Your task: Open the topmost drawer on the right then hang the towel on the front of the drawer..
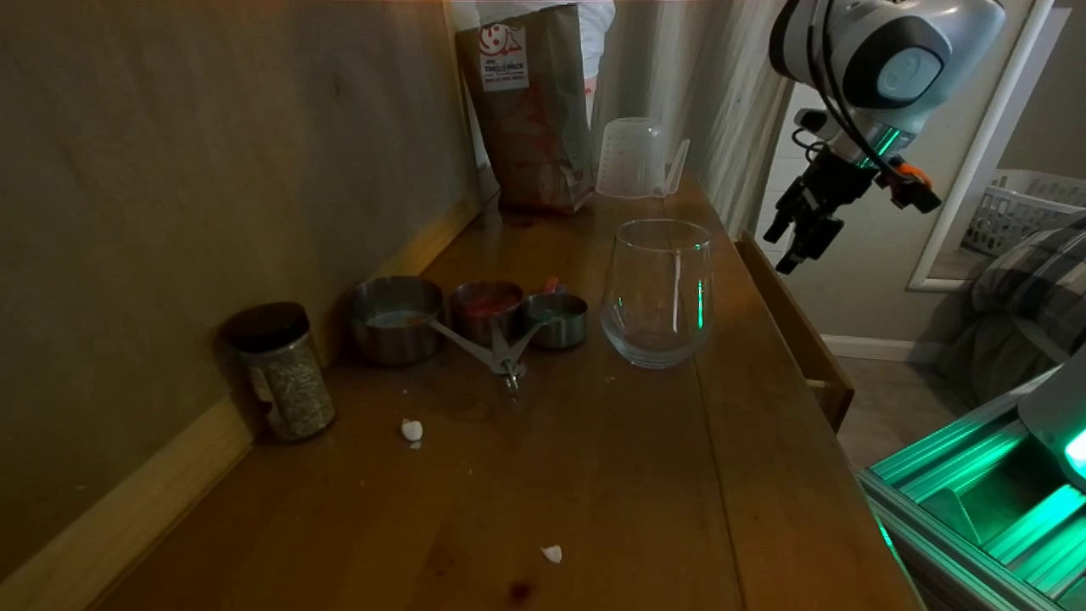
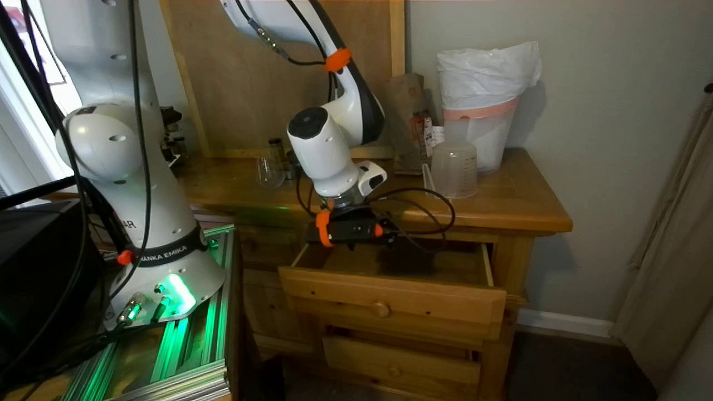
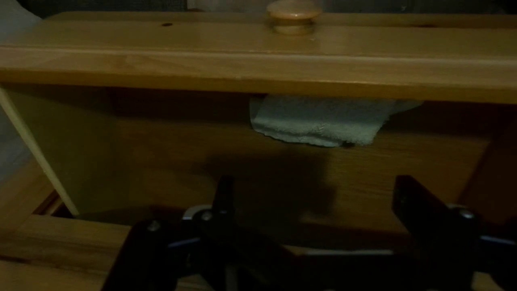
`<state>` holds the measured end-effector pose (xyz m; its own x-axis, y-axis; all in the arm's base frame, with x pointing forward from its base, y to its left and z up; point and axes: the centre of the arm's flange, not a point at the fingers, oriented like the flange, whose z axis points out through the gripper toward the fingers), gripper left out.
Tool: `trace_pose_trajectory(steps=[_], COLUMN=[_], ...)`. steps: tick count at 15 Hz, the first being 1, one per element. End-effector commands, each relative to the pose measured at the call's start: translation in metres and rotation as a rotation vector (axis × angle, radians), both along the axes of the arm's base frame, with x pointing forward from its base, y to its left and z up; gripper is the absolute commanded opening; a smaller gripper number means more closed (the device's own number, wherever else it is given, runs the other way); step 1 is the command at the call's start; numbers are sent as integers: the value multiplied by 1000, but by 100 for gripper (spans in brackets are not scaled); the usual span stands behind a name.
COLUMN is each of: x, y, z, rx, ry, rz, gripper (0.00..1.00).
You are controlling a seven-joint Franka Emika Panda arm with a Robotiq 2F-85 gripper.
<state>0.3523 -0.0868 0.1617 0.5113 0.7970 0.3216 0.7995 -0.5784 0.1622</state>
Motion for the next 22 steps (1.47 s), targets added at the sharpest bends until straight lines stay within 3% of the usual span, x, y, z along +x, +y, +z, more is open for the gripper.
trace_pose_trajectory(steps=[1,14,22], x=[11,60,73], y=[0,1,-1], z=[-25,-103,-135], rx=[20,94,108], ry=[22,97,144], rz=[17,-2,-16], gripper=[100,100,100])
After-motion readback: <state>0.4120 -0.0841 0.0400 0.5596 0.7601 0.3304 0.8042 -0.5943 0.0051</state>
